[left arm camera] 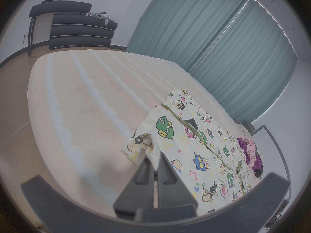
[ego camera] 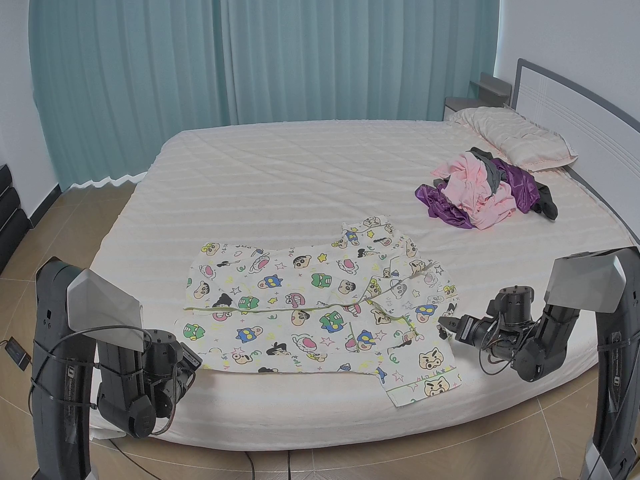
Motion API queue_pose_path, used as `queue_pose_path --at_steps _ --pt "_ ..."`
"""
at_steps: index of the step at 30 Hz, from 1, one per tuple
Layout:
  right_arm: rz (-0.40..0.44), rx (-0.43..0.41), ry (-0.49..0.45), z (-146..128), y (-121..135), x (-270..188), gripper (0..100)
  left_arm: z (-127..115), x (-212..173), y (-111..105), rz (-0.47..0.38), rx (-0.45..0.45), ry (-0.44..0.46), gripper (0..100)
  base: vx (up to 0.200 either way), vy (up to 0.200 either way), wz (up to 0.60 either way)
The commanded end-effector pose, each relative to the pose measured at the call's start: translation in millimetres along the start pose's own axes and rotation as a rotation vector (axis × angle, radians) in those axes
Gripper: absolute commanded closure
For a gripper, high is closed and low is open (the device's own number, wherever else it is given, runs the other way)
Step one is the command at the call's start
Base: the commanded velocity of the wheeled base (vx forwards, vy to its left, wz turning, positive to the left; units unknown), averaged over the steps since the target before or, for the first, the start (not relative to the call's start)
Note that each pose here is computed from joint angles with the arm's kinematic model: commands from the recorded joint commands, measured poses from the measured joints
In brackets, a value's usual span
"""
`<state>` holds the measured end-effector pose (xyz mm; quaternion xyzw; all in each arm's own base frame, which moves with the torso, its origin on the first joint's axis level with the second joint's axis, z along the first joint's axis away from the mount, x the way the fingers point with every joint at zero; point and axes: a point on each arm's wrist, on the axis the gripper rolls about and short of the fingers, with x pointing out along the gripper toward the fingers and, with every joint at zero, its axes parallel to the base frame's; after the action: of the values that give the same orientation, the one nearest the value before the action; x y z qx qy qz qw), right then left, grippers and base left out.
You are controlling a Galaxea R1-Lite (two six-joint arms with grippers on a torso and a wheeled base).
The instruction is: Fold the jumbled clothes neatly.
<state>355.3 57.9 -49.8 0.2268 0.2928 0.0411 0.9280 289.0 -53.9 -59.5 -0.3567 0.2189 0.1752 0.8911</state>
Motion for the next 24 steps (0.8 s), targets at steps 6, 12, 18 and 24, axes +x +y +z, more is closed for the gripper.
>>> queue_pose_path --at_steps 6,12,18,24 --pt "-0.010 -0.008 0.001 14 -19 -44 0 -2 1 2 0.005 -0.001 0.008 100 0.000 0.000 0.00" --pt "0.075 -0.177 0.112 -18 -25 -66 0 -2 0 2 0.005 0.000 0.010 100 0.000 0.000 0.00" --pt "0.190 -0.265 0.189 -54 -16 -60 0 -3 0 2 0.006 0.001 0.013 100 0.000 0.000 0.00" --pt "0.213 -0.284 0.218 -61 -8 -50 0 -3 0 2 0.006 0.001 0.013 100 0.000 0.000 0.00"
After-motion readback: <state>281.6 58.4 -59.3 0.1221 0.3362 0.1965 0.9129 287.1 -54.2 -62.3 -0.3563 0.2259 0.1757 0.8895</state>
